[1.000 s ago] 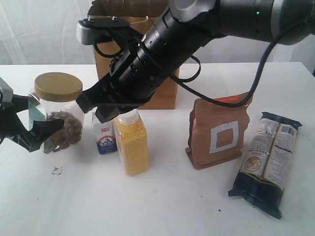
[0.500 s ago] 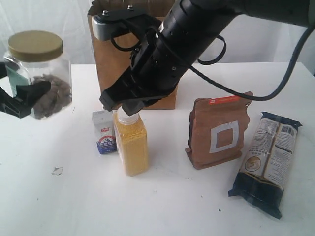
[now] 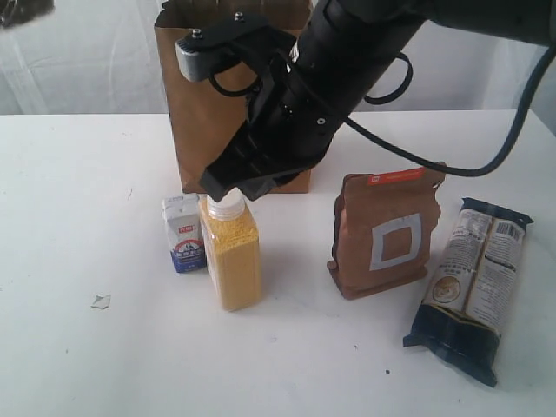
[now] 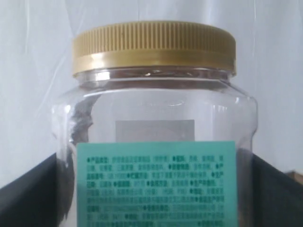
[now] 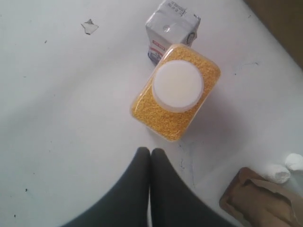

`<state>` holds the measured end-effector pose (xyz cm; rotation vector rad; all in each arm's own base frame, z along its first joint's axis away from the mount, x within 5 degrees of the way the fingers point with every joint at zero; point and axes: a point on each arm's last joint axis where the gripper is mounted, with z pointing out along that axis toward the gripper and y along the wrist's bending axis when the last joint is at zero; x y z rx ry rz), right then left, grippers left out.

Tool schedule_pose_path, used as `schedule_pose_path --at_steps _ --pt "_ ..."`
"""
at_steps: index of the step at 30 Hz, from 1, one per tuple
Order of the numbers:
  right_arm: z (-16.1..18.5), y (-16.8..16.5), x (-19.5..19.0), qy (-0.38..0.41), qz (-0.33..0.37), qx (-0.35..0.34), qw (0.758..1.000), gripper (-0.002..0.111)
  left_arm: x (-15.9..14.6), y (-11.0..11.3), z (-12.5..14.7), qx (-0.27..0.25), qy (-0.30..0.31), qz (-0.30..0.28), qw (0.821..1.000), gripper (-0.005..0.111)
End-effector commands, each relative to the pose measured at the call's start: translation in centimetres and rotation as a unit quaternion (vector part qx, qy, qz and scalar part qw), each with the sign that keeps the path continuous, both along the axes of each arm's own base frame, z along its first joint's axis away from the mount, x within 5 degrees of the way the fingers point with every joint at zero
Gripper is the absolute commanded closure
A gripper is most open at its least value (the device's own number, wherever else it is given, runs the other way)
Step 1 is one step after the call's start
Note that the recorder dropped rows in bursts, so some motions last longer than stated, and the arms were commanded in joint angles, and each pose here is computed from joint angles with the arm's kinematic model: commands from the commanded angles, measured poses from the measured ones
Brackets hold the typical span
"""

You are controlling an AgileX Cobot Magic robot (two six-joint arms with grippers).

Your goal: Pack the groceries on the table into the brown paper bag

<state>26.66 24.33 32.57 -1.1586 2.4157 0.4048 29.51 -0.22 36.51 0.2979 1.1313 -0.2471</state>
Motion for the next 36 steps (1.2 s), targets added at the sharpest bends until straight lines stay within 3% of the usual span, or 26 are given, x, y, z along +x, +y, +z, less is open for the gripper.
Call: schedule_pose_path --at_steps 1,5,9,12,20,25,36 --pt "0.4 -0.2 -0.2 -0.001 -0.001 -0.002 1.000 0.108 1.1 -0.3 4.5 -0.035 -0.061 -0.056 0.996 0.107" --pt "0.4 -0.2 -0.2 0.000 -0.001 -0.002 1.000 0.108 3.5 -2.8 7.1 -0.043 -0.067 -0.124 0.989 0.107" --pt "0.3 -0.2 -0.5 0.018 0.002 -0.003 1.000 0.108 6.4 -6.2 6.4 -0.057 -0.052 -0.182 0.980 0.107" --pt "0.2 -0.3 -0.8 0.034 0.005 -0.007 0.999 0.108 8.6 -7.6 5.3 -0.064 -0.043 -0.203 0.976 0.107" --pt "-0.3 -0.1 -0.8 0.053 -0.010 -0.007 0.999 0.108 13.6 -8.0 3.3 -0.134 -0.001 -0.256 0.957 0.107" --pt "-0.6 0.1 -0.7 0.062 -0.011 -0.006 0.998 0.108 14.7 -8.4 2.8 -0.124 0.005 -0.268 0.955 0.107" --pt "-2.1 0.4 -0.4 0.089 -0.008 -0.028 0.996 0.108 16.8 -11.6 0.6 -0.101 0.020 -0.303 0.947 0.107"
